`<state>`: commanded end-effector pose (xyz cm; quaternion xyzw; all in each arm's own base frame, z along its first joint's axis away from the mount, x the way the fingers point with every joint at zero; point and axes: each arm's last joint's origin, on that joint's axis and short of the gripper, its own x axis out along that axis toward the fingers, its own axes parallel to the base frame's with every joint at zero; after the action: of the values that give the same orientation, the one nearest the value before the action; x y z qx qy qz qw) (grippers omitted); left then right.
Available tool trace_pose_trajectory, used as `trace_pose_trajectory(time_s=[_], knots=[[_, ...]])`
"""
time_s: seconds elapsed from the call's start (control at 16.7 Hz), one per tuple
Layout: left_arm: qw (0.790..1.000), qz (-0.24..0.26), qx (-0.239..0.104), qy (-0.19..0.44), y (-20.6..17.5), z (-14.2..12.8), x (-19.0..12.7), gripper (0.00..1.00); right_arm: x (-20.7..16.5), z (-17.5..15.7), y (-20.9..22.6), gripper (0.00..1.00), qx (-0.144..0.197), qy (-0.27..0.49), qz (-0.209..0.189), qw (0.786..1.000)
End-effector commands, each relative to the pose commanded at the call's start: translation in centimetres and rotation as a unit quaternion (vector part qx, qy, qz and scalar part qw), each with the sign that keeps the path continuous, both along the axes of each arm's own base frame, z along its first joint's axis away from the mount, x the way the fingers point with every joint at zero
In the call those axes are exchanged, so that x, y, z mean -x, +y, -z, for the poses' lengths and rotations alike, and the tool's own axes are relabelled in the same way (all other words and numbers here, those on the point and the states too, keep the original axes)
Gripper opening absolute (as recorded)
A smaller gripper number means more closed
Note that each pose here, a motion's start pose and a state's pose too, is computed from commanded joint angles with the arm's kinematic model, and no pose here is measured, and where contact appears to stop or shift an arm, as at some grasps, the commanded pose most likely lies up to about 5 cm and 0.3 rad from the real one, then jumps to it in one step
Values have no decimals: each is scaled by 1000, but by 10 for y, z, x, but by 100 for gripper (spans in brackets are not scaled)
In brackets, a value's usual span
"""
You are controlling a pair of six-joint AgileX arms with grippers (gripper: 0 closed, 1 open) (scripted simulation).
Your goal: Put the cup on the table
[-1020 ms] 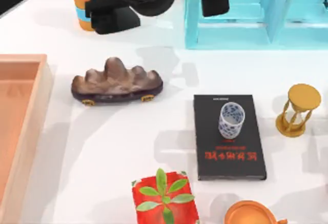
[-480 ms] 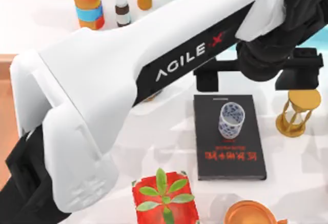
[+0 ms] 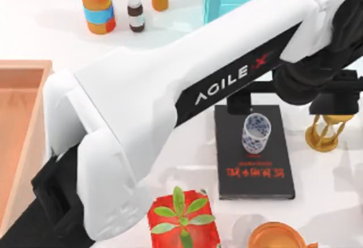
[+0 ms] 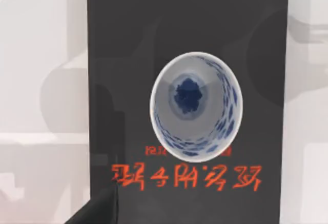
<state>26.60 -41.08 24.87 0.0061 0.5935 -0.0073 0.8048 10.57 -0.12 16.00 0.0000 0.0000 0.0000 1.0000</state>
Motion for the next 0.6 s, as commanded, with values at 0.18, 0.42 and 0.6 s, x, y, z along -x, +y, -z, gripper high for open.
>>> trace_pose_trajectory(time_s=[0.18, 0.42, 0.6], knots=[[1000, -1, -1, 1, 1, 5, -6, 100, 0, 0, 0, 100, 0, 0, 0, 1000], [1000, 1, 0, 0, 5, 30, -28, 100, 0, 0, 0, 100, 0, 0, 0, 1000], [1000, 0, 1, 1, 10, 47, -36, 100, 0, 0, 0, 100, 0, 0, 0, 1000]])
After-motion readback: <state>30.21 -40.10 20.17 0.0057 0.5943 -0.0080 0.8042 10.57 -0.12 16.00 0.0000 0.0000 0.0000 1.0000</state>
